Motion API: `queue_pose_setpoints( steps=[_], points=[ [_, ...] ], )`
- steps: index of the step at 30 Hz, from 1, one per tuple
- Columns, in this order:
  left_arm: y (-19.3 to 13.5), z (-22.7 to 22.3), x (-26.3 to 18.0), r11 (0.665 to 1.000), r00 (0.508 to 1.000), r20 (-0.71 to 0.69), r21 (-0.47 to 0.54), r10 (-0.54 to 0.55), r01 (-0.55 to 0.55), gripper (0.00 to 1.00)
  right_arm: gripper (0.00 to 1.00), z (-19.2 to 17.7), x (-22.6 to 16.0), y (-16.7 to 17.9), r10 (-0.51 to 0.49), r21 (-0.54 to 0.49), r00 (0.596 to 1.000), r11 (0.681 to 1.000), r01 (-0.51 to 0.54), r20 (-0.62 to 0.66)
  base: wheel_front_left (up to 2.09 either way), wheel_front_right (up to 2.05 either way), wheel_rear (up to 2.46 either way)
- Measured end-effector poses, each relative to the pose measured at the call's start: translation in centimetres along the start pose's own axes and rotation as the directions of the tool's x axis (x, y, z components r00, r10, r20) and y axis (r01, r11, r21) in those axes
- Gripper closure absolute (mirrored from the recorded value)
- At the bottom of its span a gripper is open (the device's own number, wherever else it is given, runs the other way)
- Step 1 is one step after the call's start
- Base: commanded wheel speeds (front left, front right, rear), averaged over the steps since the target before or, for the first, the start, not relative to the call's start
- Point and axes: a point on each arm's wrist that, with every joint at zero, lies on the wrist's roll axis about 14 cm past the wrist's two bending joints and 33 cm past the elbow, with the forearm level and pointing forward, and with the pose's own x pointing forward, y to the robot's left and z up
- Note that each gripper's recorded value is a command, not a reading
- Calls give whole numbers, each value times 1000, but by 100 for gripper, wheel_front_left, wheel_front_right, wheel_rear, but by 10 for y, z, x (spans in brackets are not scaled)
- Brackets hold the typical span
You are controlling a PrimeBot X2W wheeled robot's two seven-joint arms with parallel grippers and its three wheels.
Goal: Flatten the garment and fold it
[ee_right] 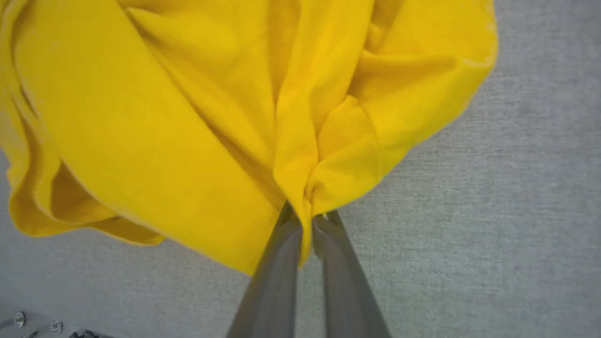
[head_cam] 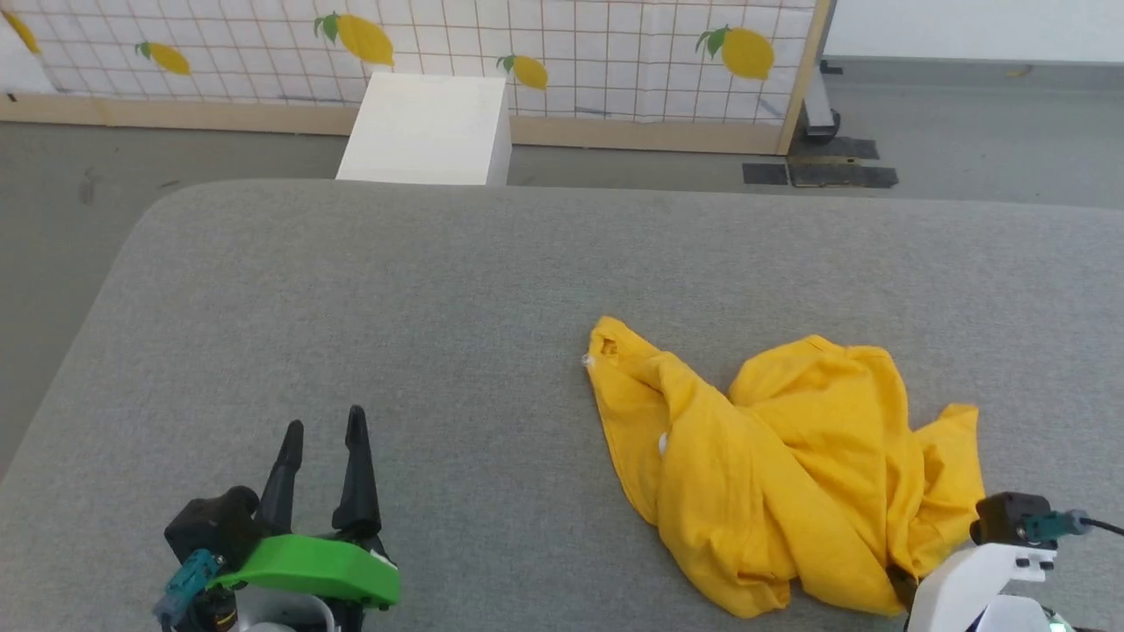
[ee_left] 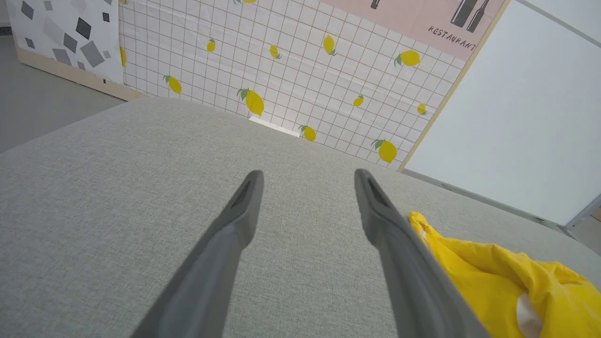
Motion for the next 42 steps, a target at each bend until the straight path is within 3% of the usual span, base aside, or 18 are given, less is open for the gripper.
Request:
queue_pose_setpoints(
  steps=[1,4,8,13,17,20,25,30,33,34,35,38,42],
  points=[
    [-1,-1,0,1000,1000,-4,-1,-2,2,0,0,2,-1,1,6,7,1000,1000,-6,14,0,0,0],
    [-4,-4,0,1000,1000,-17,-22,-9,9,0,0,38,-12,-9,1,100,978,995,-23,208,0,0,0],
    [-13,-7,1,998,999,-38,-64,-30,27,0,0,79,-38,-46,-109,174,909,984,40,404,0,0,0],
    [-52,-16,23,985,983,-121,-120,-139,124,0,0,84,-58,-82,-224,216,870,966,140,439,0,0,0],
    [-110,-30,52,954,918,-265,-131,-296,270,0,0,84,-61,-92,-256,236,864,958,166,433,0,0,0],
    [-145,-60,61,931,812,-458,-137,-362,337,0,0,81,-57,-94,-261,241,872,955,171,414,0,0,0],
    [-177,-127,37,898,521,-782,-107,-341,427,0,0,69,-50,-102,-285,265,881,945,193,376,0,0,0],
    [-190,-169,7,860,297,-909,-113,-291,497,0,0,49,-49,-119,-338,300,883,923,242,325,0,0,0],
    [-193,-186,-9,848,201,-938,-147,-284,509,0,0,39,-49,-126,-362,314,882,911,266,302,0,0,0],
    [-194,-188,-11,846,192,-939,-153,-286,512,58,0,37,-49,-128,-368,317,881,908,272,296,0,0,0],
    [-198,-189,-10,841,192,-934,-167,-302,514,100,0,36,-49,-131,-375,321,880,905,280,292,0,0,0],
    [-203,-186,-4,844,233,-908,-195,-348,499,100,0,32,-46,-132,-380,322,882,902,288,278,0,0,0],
    [-207,-160,26,867,391,-813,-253,-430,429,100,0,33,-39,-127,-363,304,891,911,278,273,0,0,0]
  ],
)
